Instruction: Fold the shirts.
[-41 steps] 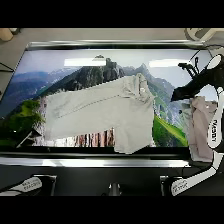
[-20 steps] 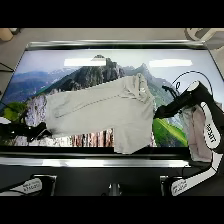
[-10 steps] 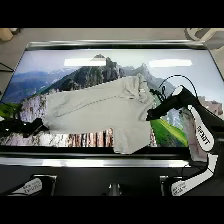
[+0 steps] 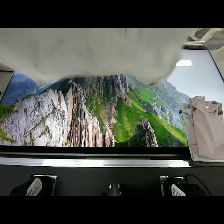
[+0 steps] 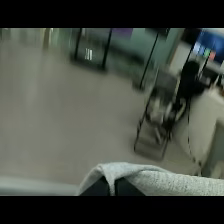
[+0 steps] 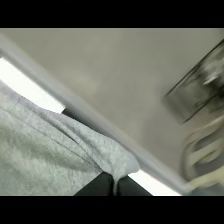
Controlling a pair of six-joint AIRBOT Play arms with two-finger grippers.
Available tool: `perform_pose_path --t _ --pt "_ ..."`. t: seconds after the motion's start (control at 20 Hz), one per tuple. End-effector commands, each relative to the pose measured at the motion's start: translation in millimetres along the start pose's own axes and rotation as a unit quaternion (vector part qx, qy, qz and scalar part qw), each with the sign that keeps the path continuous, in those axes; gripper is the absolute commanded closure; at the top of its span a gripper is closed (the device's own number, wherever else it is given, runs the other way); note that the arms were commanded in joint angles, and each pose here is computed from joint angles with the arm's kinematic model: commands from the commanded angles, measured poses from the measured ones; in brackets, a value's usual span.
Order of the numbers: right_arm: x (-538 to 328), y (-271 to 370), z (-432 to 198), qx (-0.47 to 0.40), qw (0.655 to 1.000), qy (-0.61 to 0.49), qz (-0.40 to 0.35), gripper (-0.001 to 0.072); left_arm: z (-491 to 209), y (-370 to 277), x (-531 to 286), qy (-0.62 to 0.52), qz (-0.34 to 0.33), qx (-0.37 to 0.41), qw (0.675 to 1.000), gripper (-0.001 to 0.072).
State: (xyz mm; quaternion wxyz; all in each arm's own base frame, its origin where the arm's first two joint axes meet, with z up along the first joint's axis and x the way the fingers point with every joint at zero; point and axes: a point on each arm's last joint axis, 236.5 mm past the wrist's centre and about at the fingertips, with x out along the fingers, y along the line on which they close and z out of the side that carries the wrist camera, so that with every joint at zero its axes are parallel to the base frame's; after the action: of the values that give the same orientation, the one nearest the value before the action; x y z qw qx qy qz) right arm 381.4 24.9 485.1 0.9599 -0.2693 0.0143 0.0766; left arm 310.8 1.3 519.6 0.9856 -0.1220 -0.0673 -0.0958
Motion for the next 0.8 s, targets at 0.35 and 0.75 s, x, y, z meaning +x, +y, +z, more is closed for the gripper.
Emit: perform_pose_path --t 0.35,0.75 --pt "-227 -55 94 -0.070 0.972 -0.121 -0.188 0.0693 107 -114 -132 -0.163 0.001 0.087 0.983 0.0680" --pt "-73 21 -96 0.008 0.969 0.243 0.043 0.0693 -80 11 -22 0.193 0.045 -0.038 0.979 0.0679"
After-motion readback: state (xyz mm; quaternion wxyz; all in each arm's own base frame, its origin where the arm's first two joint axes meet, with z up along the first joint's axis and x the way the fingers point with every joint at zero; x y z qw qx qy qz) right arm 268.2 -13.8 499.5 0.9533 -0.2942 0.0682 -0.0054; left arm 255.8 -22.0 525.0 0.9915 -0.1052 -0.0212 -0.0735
